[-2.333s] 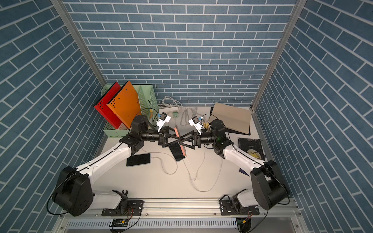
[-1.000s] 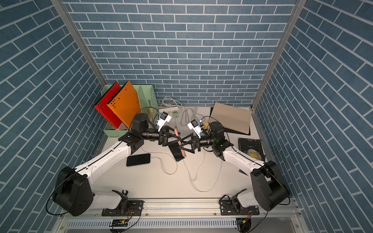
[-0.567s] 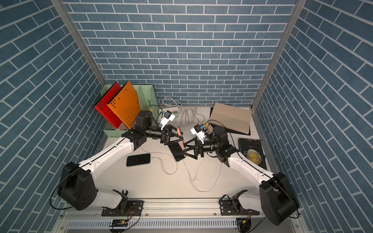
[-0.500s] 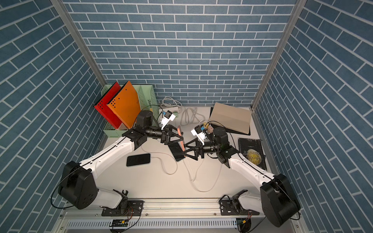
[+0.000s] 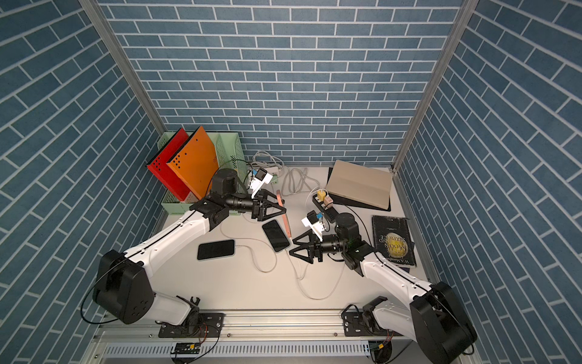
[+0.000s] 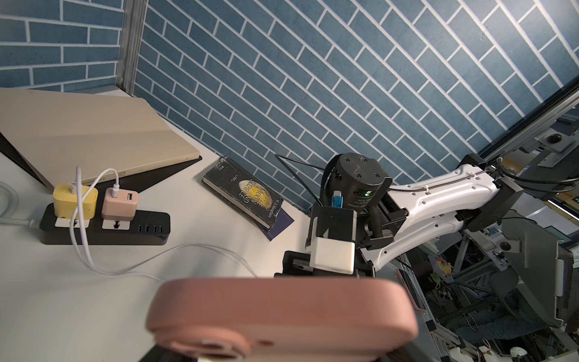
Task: Unplug the charging cable from the phone
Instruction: Remove the charging cable from the phone.
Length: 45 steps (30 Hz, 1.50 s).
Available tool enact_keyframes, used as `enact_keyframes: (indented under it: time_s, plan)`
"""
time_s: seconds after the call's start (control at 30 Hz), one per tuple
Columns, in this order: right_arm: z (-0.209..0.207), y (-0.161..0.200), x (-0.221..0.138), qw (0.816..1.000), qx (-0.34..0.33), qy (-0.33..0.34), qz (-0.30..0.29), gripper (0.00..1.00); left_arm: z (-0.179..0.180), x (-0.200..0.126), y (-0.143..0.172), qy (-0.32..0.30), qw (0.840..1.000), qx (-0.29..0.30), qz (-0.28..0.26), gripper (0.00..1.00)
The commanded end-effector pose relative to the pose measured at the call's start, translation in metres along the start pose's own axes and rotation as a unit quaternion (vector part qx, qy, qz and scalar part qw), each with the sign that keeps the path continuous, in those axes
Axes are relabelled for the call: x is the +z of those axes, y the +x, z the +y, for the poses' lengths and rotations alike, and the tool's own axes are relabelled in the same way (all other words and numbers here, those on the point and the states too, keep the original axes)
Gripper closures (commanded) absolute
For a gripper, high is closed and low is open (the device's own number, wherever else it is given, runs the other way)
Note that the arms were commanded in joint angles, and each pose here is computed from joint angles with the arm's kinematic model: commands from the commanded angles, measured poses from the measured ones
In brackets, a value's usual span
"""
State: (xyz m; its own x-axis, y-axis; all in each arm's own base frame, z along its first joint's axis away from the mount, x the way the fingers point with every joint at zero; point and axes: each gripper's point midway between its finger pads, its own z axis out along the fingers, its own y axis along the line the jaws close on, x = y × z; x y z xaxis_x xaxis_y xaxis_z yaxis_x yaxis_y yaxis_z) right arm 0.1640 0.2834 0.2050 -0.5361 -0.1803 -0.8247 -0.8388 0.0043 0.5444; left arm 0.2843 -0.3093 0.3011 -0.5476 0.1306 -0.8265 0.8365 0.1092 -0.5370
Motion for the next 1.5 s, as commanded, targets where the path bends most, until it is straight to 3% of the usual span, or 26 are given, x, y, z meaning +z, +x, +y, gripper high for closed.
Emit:
enact_keyframes:
  time_s: [0.0, 0.4, 0.63, 1.47]
  plan:
    - [0.0, -0.006, 0.002, 1.0, -0.025, 0.0, -0.014, 0.35, -0.01, -0.004, -0.017, 0.008, 0.999, 0.035, -0.015, 0.96]
    - [-0.013, 0.001, 0.009, 1.0, -0.009, 0.004, -0.005, 0.82, -0.012, -0.006, -0.017, 0.009, 0.999, 0.035, -0.016, 0.96]
    - [-0.015, 0.003, 0.008, 1.0, -0.007, 0.007, -0.004, 1.0, -0.013, -0.006, -0.016, 0.008, 0.999, 0.035, -0.016, 0.96]
    - [-0.016, 0.025, 0.007, 1.0, -0.004, 0.012, 0.009, 1.0, -0.015, -0.018, -0.029, -0.015, 0.998, 0.046, -0.035, 0.97]
